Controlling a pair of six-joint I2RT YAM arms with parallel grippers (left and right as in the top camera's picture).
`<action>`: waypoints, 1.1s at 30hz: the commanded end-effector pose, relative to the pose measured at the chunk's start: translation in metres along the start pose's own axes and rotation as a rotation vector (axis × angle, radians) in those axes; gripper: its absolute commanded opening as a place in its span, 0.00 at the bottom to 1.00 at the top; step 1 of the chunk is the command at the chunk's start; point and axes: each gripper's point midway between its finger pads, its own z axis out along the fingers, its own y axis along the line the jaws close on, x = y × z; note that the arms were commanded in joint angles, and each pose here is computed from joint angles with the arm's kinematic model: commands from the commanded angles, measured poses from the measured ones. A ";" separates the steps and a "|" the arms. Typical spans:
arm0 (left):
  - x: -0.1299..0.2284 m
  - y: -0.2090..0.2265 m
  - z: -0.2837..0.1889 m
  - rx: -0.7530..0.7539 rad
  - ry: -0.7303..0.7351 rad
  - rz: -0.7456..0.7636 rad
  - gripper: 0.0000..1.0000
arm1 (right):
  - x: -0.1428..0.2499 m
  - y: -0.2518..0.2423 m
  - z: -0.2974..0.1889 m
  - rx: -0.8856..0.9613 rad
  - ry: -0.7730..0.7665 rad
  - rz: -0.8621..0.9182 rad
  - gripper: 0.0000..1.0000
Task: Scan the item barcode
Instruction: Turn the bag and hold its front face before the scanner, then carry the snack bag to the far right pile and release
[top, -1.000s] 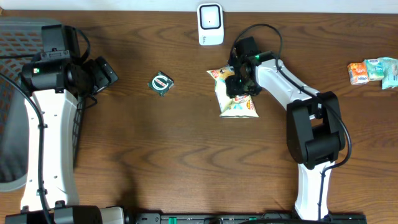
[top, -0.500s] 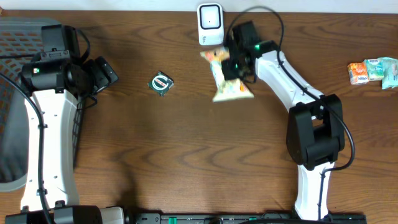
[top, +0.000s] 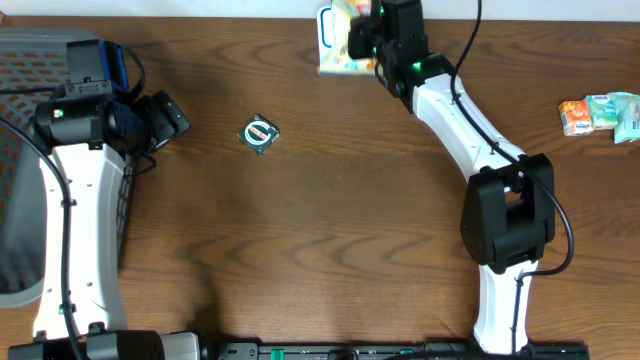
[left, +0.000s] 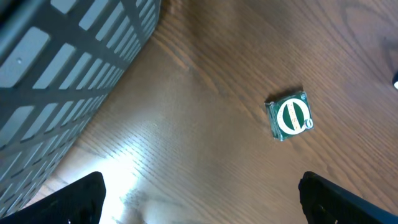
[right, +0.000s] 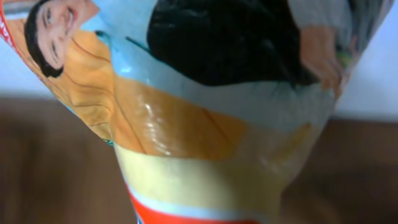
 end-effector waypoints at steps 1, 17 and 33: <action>-0.002 0.001 -0.002 -0.003 -0.008 -0.011 0.98 | -0.019 0.000 0.007 0.015 -0.099 0.029 0.01; -0.002 0.001 -0.002 -0.003 -0.008 -0.011 0.98 | -0.020 -0.011 0.055 -0.024 -0.395 0.025 0.04; -0.002 0.001 -0.002 -0.003 -0.008 -0.011 0.98 | -0.077 -0.084 0.000 0.133 -0.346 0.062 0.01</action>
